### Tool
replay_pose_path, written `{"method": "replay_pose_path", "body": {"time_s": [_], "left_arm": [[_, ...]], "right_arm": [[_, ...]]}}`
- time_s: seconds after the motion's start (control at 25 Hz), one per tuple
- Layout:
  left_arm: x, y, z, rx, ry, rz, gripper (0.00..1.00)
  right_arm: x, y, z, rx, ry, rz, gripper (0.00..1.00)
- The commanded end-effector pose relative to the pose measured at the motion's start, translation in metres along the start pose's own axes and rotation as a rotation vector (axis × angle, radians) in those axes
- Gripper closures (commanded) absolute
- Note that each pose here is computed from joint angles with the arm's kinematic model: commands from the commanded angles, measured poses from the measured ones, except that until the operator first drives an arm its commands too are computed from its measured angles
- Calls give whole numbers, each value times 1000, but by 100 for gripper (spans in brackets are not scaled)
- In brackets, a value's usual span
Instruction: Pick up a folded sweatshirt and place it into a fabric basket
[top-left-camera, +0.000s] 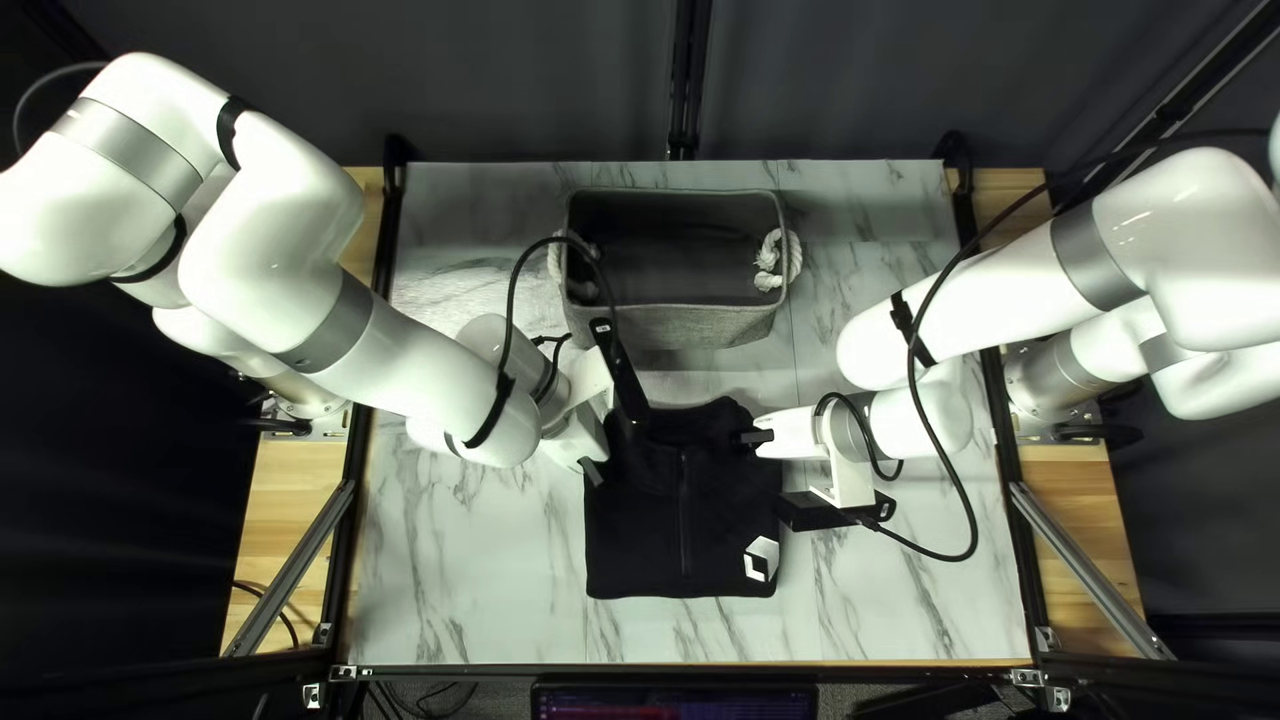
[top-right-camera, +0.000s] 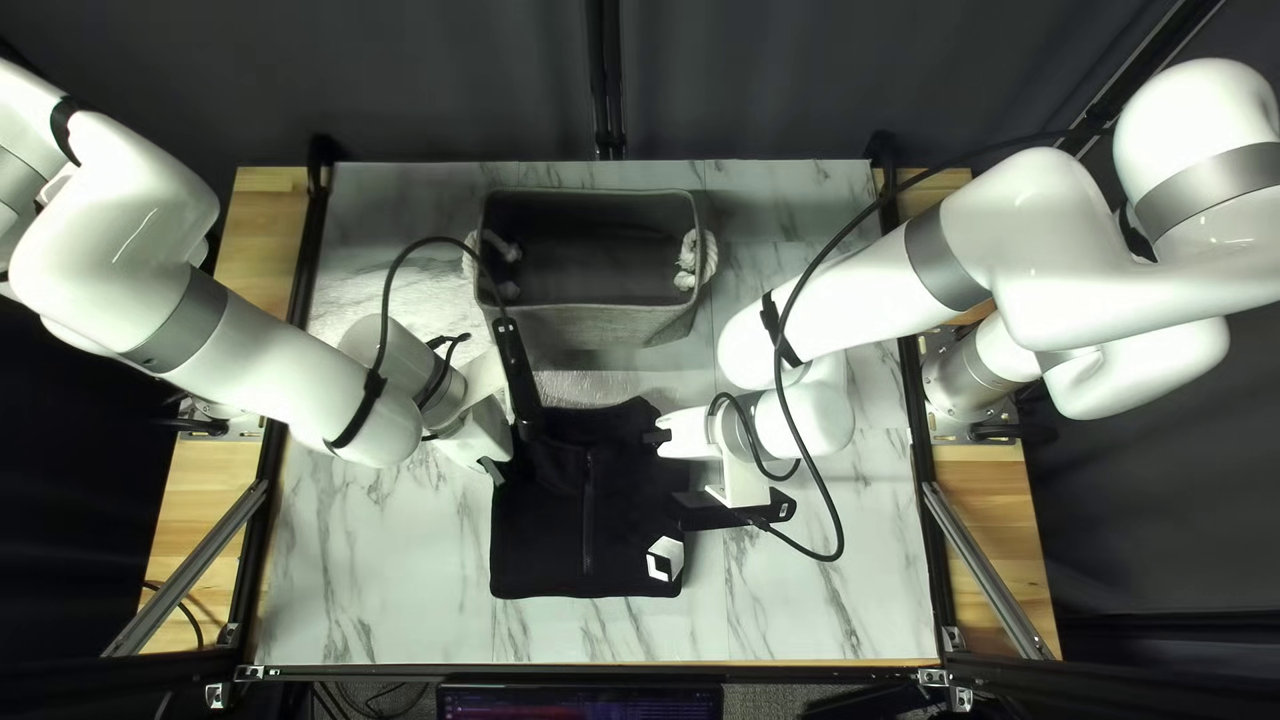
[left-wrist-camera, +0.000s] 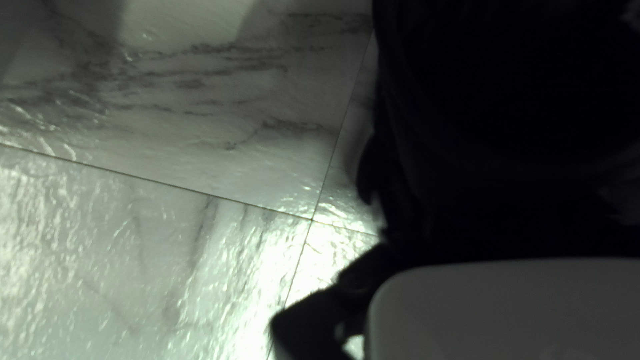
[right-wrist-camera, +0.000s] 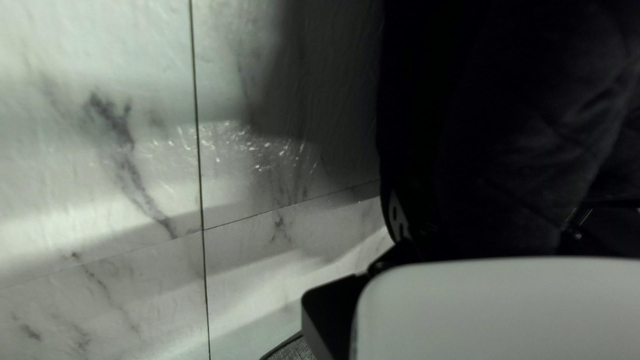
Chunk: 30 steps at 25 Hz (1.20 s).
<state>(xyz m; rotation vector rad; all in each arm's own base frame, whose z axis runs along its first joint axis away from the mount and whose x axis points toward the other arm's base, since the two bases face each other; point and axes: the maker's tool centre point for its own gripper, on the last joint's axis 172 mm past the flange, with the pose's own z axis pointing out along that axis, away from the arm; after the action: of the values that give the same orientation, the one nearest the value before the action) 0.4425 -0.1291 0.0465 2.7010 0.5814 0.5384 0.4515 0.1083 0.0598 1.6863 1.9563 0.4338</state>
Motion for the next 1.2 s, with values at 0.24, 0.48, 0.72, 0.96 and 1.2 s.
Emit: {"method": "replay_pose_path", "body": {"time_s": [0.24, 0.48, 0.72, 0.96, 1.2], "left_arm": [[16, 37, -19, -11, -19, 53, 100], [32, 49, -50, -15, -15, 86, 100], [40, 48, -71, -5, -10, 90, 100], [43, 42, -71, -2, -14, 82, 100], [62, 26, -93, -11, -10, 87, 100]], "right_arm": [[-7, 3, -17, -19, -6, 5, 100], [-16, 15, -35, -44, -25, -1, 100], [-31, 29, -55, -69, -47, -12, 100], [-40, 31, -64, -87, -67, -18, 100], [-59, 43, -74, -100, -80, -28, 100]]}}
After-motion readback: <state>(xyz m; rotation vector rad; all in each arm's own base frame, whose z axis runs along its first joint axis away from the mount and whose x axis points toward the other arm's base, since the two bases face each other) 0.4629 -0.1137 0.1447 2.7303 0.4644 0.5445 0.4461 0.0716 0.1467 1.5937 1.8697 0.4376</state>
